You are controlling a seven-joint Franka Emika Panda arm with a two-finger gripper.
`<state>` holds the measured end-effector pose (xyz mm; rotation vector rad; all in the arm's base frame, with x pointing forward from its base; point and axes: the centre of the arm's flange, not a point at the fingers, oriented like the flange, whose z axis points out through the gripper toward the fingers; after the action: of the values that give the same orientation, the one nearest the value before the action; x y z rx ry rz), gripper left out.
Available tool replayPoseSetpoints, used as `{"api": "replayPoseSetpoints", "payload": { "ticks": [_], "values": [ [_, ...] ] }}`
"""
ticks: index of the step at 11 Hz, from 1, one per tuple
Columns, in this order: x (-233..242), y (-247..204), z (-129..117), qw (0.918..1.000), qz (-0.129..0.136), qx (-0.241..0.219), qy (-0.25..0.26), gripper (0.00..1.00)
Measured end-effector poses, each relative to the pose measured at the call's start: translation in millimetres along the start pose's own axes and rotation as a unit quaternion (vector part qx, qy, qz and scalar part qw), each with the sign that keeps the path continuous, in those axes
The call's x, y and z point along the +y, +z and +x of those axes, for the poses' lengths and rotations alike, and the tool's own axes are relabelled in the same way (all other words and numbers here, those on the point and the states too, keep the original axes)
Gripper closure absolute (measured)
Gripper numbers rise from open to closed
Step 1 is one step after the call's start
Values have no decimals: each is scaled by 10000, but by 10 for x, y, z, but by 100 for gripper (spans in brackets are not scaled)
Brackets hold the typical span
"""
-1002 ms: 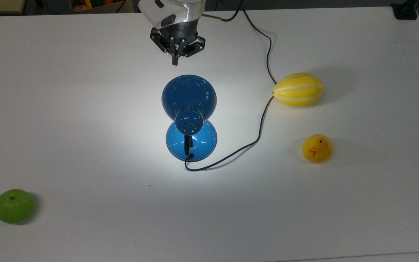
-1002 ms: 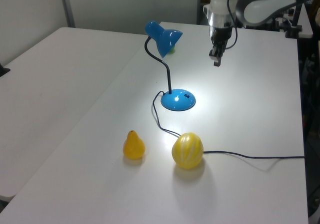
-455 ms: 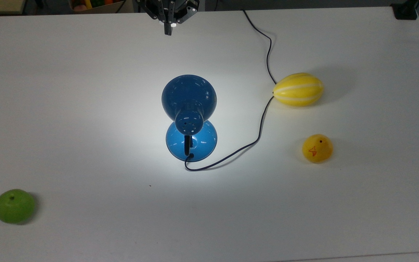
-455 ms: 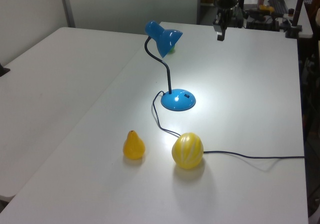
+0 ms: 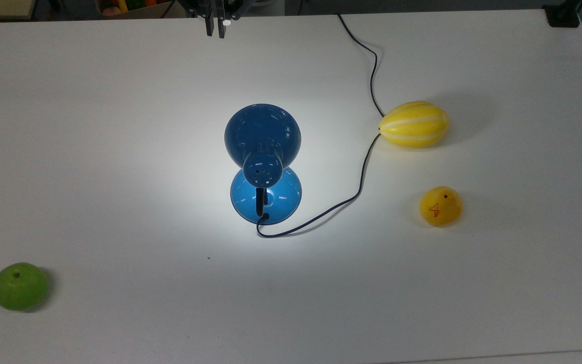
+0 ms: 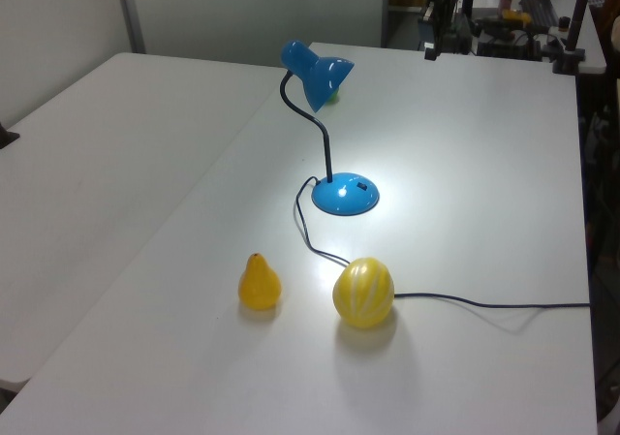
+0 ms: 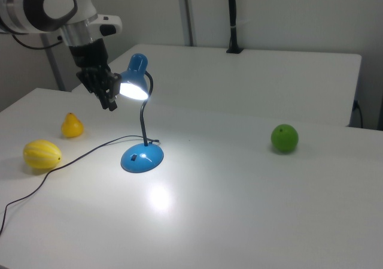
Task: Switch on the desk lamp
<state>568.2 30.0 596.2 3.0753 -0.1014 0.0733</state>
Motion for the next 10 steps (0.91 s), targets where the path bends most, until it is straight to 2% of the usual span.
{"api": "replayPoseSetpoints", "payload": {
  "ticks": [2,5,6,10],
  "values": [
    [35,-47,-9,10000,-6,-32,-8,49],
    [42,-82,-41,9999,-18,-124,-19,3],
    [43,-96,-46,9999,-19,-133,-21,0],
    [25,-151,-46,9999,-14,-97,-36,0]
  ]
}}
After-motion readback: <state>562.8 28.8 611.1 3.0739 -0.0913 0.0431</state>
